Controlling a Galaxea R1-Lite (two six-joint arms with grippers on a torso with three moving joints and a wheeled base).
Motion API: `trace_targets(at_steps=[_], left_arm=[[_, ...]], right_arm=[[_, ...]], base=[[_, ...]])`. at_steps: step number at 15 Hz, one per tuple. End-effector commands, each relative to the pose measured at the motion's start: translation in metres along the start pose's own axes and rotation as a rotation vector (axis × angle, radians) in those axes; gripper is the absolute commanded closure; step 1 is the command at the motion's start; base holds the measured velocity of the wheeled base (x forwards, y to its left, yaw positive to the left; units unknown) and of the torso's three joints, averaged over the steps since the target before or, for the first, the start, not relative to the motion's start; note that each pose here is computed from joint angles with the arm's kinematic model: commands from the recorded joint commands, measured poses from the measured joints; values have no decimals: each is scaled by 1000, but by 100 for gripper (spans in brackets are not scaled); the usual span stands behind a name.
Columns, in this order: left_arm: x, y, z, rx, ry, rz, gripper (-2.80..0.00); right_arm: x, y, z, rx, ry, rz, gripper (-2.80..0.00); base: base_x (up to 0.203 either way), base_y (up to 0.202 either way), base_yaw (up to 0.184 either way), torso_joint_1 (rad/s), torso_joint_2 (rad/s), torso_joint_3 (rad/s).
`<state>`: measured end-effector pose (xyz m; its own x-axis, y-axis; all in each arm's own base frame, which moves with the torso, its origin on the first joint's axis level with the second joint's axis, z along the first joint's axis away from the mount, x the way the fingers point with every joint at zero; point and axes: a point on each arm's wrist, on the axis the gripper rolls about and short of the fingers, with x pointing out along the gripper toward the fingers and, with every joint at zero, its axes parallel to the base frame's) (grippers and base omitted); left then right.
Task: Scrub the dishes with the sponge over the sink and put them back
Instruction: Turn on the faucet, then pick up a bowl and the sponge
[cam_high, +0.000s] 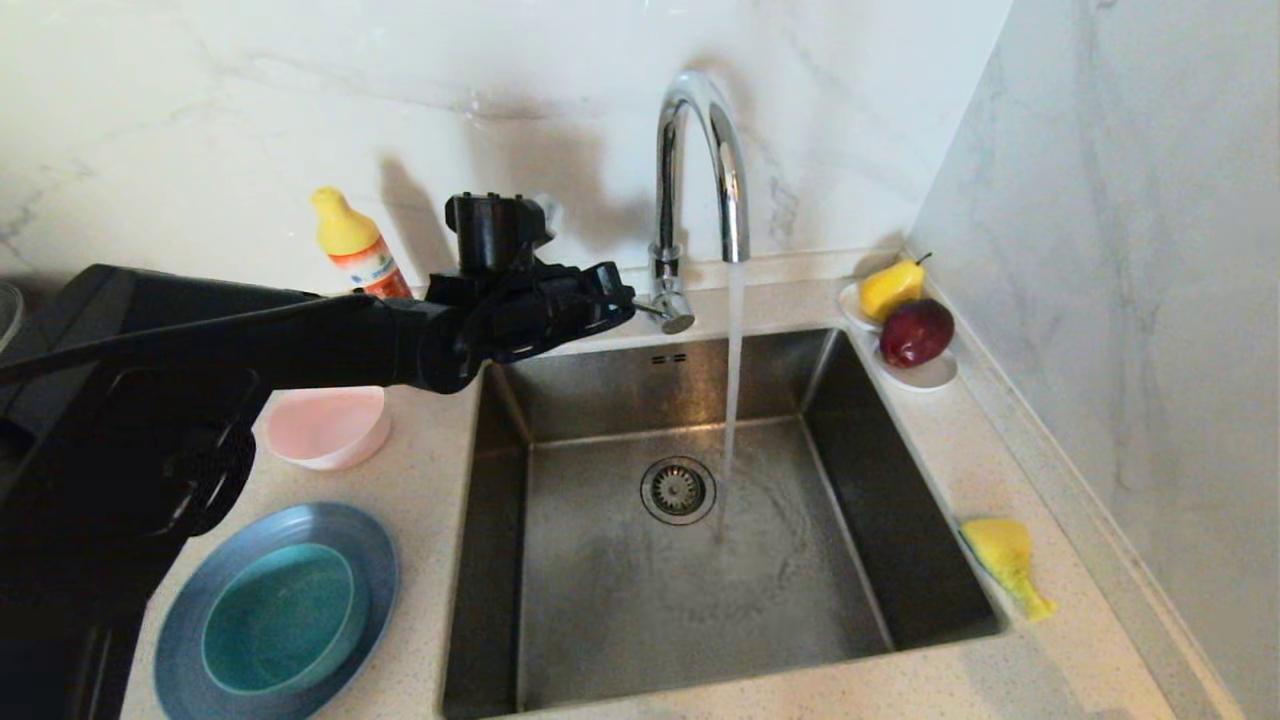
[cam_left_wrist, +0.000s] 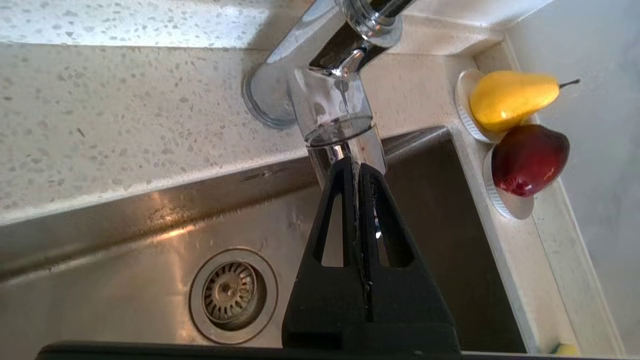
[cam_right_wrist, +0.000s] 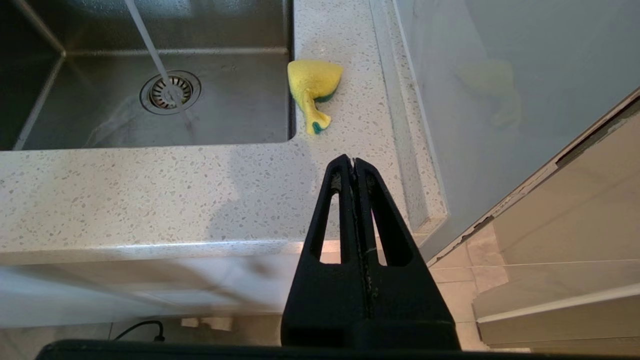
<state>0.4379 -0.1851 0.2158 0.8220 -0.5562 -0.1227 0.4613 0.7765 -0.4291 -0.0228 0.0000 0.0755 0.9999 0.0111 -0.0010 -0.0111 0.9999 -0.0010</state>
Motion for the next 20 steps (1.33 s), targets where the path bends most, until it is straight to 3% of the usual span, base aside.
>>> trace_targets(at_steps=[1,3,6,12,14,16,20], left_arm=[[-5,-4,6,1,-24,-7,0],[-15,-9,21,9,-69,-5,0],[-57,-31,60,29,-185,27,0],[-206,-84,115,228,-474,286,0],[-272,-96,113,277,-544,356,0],[-334,-103,96,299,-595,387,0],[-444,-95,30,339,-703,507,0]], right_arm=[[0,0,0,-1,-1,1,0],[0,0,0,0,0,1,0],[0,0,0,0,0,1,0],[0,0,0,-2,0,1,0],[0,0,0,0,0,1,0],[0,0,0,-1,-1,1,0],[0,0,0,-1,-1,1,0]], base=[[0,0,0,0,0,0],[0,0,0,0,0,0],[0,0,0,0,0,0],[0,0,0,0,0,0],[0,0,0,0,0,0],[0,0,0,0,0,0],[0,0,0,0,0,0]])
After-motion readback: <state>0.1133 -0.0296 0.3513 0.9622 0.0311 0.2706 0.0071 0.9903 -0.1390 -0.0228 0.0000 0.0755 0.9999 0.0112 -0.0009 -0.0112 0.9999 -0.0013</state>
